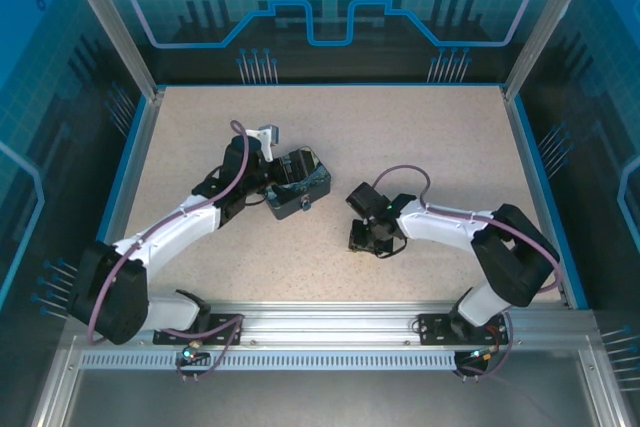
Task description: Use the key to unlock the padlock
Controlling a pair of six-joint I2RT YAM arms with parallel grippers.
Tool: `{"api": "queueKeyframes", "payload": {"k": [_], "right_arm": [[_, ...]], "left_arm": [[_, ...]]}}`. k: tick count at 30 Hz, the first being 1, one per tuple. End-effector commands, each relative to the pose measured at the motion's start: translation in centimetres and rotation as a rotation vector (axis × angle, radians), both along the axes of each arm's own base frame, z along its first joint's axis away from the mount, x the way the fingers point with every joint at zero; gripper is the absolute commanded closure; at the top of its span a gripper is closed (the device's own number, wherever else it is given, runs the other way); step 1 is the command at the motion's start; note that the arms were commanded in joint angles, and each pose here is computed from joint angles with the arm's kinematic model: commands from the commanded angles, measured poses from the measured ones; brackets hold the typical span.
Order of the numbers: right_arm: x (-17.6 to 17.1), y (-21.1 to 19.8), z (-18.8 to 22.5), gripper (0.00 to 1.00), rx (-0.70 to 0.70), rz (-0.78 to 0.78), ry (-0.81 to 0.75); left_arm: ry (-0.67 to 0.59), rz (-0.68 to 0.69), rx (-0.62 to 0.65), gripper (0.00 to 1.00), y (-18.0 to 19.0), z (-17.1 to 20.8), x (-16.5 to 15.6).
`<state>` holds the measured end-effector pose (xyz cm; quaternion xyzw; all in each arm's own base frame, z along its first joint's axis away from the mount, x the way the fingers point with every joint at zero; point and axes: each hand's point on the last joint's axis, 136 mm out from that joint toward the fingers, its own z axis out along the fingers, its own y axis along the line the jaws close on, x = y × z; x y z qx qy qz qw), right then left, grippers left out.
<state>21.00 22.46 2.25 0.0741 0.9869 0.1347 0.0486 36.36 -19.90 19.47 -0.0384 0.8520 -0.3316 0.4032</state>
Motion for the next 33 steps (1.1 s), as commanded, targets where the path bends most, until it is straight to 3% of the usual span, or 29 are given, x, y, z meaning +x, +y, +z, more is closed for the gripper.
{"api": "queueKeyframes", "payload": {"k": [1,12,21,28,33], "right_arm": [[0.0,0.6,-0.2,0.74,0.005,0.010,0.012],[0.1,0.8,-1.2,0.81,-0.016,0.023,0.034],[0.3,0.1,-1.2,1.00,-0.045,0.060,0.014],[2.2,-0.1,1.2,1.00,-0.079,0.238,-0.149],[3.2,-0.5,3.3,1.00,-0.019,0.339,-0.335]], "left_arm": [[-0.049,-0.010,0.017,0.01,0.0,1.8,-0.3],[-0.051,-0.012,0.017,0.01,0.1,2.1,-0.5],[-0.050,-0.014,0.034,0.01,0.3,2.2,-0.8],[-0.093,-0.047,0.034,0.01,0.2,3.9,-1.3],[-0.164,-0.104,0.035,0.01,-0.1,6.1,-2.3]]}}
